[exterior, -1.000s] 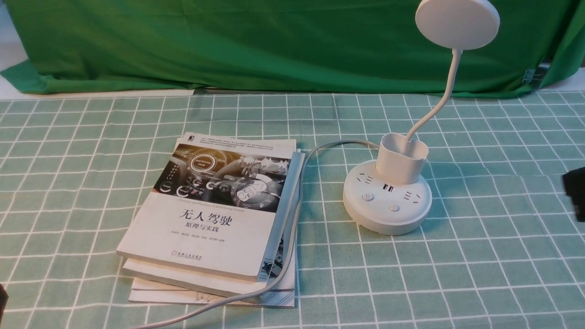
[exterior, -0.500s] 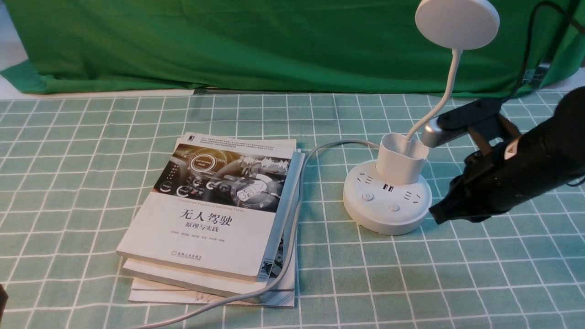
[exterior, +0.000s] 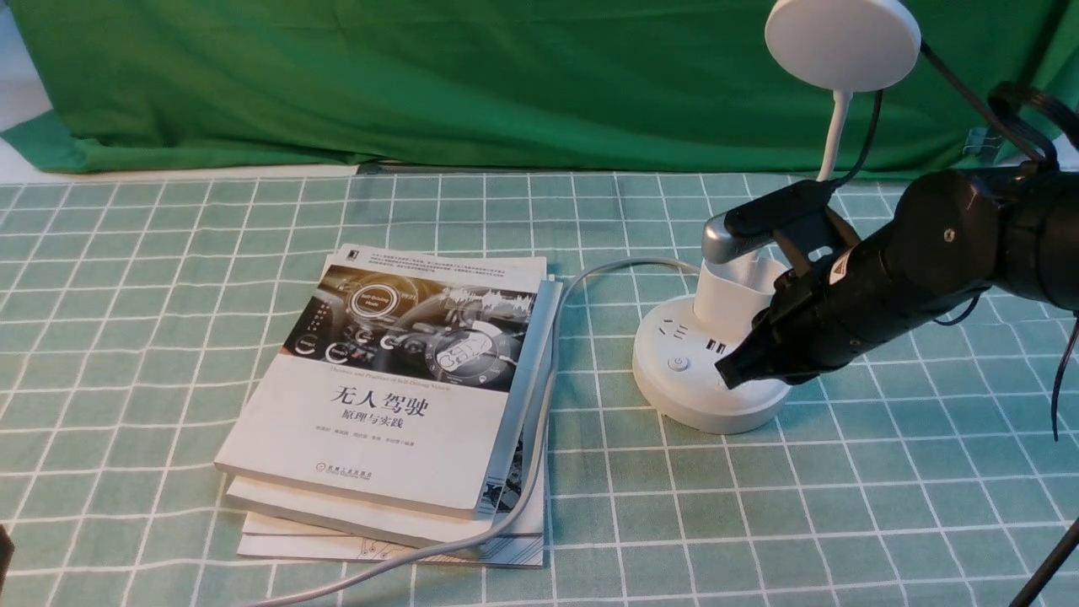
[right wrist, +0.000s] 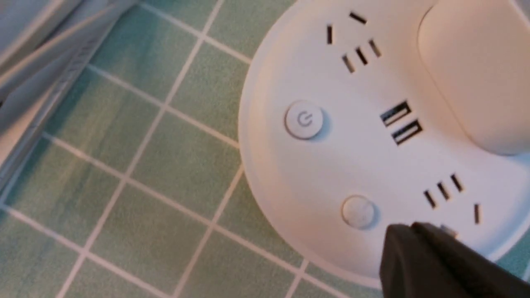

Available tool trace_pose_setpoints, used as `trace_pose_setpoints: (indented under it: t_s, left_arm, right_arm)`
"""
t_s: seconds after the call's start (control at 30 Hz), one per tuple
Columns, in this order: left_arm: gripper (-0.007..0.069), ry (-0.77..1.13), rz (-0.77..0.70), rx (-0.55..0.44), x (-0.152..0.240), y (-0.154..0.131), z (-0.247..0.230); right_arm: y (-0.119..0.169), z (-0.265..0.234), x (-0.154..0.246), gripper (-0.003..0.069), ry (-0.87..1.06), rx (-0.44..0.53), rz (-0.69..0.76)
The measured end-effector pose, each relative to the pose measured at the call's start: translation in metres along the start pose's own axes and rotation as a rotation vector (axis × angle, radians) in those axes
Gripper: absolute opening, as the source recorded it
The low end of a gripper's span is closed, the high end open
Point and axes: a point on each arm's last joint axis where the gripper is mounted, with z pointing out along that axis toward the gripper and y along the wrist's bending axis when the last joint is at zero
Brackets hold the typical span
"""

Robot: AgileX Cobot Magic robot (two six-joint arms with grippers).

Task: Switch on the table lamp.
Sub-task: 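Press the button on the base of the white desk lamp with the right gripper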

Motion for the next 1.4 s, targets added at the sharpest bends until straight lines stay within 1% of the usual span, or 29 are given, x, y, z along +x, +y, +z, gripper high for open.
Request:
trace_pose_setpoints:
  t_s: [0.47, 0.77, 1.4]
  left_arm:
    - [0.0021, 0.000, 0.003, -0.001, 0.000, 0.000, 0.000]
    - [0.0021, 0.000, 0.007, -0.002, 0.000, 0.000, 0.000]
    - [0.0021, 0.000, 0.007, -0.002, 0.000, 0.000, 0.000]
  right_arm:
    - [-0.001, 0.023, 0.003, 0.0029, 0.007, 0.008, 0.003]
    - [0.004, 0.024, 0.002, 0.0029, -0.003, 0.004, -0.010]
    - [0.004, 0.032, 0.001, 0.0030, 0.009, 0.001, -0.010]
